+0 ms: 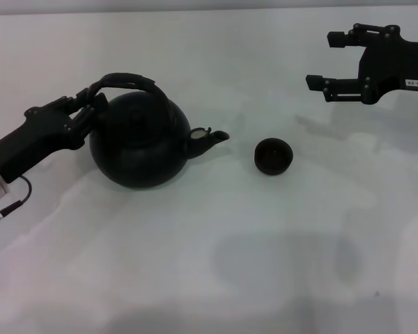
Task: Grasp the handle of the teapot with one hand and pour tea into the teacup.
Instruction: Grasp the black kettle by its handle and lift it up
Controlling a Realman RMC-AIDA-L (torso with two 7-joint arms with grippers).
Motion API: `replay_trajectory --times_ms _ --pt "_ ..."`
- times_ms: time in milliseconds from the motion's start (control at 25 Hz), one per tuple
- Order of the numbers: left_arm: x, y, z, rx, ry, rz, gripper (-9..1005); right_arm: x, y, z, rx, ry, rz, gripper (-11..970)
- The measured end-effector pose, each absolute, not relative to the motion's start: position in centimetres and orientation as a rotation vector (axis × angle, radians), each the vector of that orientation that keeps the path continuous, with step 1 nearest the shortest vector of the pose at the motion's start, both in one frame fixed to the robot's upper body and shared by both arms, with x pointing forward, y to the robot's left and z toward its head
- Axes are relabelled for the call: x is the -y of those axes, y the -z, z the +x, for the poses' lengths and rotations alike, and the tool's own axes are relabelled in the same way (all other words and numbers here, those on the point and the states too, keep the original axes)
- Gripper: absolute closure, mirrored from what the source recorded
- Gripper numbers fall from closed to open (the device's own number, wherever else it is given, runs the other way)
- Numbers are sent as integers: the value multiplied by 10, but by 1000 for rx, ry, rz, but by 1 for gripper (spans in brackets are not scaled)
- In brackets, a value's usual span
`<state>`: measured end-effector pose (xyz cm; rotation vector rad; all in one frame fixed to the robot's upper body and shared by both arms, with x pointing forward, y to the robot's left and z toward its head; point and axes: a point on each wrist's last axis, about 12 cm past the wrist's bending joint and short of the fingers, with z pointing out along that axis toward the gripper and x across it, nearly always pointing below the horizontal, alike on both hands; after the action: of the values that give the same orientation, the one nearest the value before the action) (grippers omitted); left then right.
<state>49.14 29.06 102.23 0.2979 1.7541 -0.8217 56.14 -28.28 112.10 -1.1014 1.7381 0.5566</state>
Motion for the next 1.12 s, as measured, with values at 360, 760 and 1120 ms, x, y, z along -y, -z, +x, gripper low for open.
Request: replay_trajectory --times_ms 360,760,1120 --pt "-293 -1037 500 -1751 841 323 754 286 -1115 556 -1734 -566 -1097 131" --pt "-290 -1057 517 -1794 815 407 800 290 -1107 551 -1729 -581 -1064 131" --pt "-289 -1086 530 -1815 765 484 802 293 -1105 547 -1688 -597 -1026 132"
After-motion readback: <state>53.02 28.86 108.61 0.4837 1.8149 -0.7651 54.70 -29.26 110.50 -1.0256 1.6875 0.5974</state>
